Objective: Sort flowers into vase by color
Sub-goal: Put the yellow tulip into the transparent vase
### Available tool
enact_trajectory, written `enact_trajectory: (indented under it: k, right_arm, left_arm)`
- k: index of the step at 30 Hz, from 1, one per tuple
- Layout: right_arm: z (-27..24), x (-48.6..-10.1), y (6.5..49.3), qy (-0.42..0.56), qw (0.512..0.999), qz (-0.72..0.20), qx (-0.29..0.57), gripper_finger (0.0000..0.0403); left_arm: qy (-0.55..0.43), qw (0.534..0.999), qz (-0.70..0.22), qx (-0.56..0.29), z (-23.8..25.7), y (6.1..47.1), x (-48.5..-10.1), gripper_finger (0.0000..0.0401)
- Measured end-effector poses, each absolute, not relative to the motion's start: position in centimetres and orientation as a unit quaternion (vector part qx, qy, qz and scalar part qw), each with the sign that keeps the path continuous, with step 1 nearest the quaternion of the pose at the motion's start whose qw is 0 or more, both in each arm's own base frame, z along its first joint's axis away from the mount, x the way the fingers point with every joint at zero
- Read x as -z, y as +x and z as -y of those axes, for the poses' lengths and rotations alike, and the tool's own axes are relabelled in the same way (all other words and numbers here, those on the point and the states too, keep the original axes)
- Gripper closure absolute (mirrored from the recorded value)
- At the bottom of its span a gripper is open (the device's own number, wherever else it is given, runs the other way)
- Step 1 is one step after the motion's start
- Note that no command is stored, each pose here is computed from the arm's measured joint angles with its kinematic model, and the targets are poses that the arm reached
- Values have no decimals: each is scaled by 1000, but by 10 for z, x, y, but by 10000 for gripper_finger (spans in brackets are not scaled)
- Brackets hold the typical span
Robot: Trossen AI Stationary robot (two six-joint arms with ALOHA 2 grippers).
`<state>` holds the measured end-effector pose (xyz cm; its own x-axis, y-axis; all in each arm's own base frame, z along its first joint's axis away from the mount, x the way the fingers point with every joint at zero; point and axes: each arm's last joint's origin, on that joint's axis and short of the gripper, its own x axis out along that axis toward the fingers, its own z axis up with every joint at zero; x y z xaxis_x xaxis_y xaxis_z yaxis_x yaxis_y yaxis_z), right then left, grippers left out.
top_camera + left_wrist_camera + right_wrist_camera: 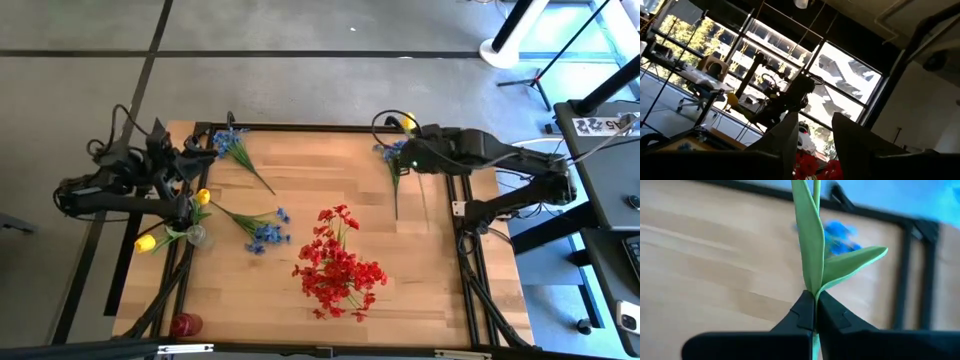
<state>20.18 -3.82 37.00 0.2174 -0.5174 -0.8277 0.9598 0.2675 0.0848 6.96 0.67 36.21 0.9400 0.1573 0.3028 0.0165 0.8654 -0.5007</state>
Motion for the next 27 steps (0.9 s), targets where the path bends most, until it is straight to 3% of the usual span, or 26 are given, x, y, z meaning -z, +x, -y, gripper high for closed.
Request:
enact_trajectory:
  k: [6,14,22,27]
  right_arm:
    - [11,-395,223,299,805,-227,460,400]
    - [-1,-434,254,188,917,-95,339,400]
    - [-2,-459,268,108,977,-22,183,400]
    - [-7,-458,273,80,991,-30,99,400]
  left_arm:
    - [-226,963,146,-8,-5,76,-393,284]
    - [-174,981,88,-27,-6,106,-438,273]
    - [-136,980,67,-129,-18,167,-455,196]
    - [-138,983,101,-71,-19,205,-458,175]
